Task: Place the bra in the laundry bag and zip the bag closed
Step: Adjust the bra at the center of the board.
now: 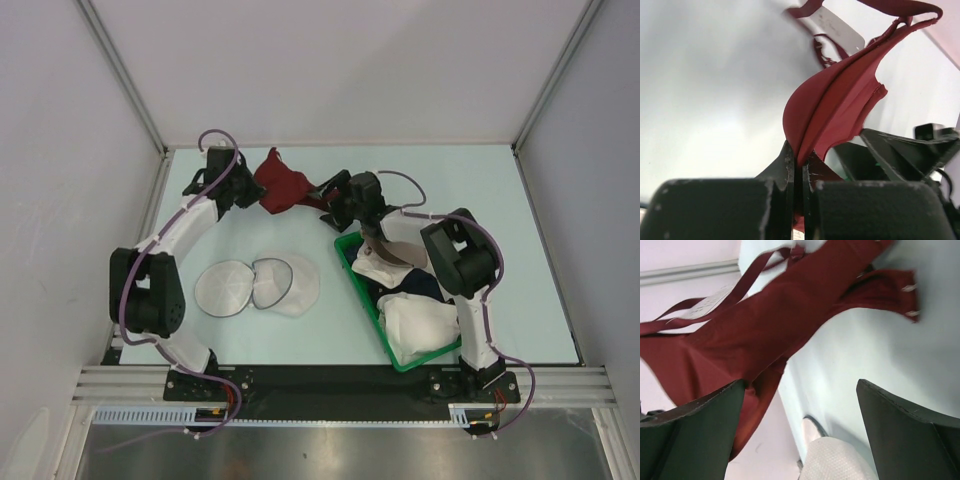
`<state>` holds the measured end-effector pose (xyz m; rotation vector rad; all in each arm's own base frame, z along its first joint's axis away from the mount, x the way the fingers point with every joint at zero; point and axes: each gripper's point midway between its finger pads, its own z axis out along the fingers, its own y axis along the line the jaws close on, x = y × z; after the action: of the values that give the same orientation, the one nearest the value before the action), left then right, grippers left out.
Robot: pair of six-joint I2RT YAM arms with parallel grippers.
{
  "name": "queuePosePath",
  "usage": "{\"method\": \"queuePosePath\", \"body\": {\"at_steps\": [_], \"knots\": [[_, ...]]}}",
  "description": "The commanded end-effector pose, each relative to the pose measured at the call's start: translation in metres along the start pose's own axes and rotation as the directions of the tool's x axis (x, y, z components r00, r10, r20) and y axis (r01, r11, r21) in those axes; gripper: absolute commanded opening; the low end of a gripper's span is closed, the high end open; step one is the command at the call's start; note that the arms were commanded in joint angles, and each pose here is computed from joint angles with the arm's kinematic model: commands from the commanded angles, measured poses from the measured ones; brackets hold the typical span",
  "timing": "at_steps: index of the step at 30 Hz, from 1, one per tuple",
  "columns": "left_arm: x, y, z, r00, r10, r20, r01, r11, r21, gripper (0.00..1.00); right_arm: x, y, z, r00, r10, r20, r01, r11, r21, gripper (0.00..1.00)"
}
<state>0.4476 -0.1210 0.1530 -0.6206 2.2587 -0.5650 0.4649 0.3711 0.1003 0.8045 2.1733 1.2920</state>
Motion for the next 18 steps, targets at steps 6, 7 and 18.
{"method": "queuePosePath", "body": {"at_steps": [6, 7, 18], "knots": [[-0.035, -0.038, -0.049, 0.989, 0.066, 0.129, -0.072, 0.997, 0.036, 0.00, -0.023, 0.061, -0.042, 0.973, 0.170, 0.153, -0.132, 0.964, -0.233, 1.00], [-0.035, -0.041, -0.052, 0.989, 0.070, 0.131, -0.076, 0.996, 0.042, 0.00, -0.022, 0.067, -0.047, 0.972, 0.180, 0.150, -0.139, 0.959, -0.248, 1.00], [-0.050, -0.080, -0.099, 0.985, 0.010, 0.173, -0.038, 0.986, 0.160, 0.00, -0.002, 0.096, -0.068, 0.941, 0.320, 0.115, -0.251, 0.881, -0.401, 1.00]]}}
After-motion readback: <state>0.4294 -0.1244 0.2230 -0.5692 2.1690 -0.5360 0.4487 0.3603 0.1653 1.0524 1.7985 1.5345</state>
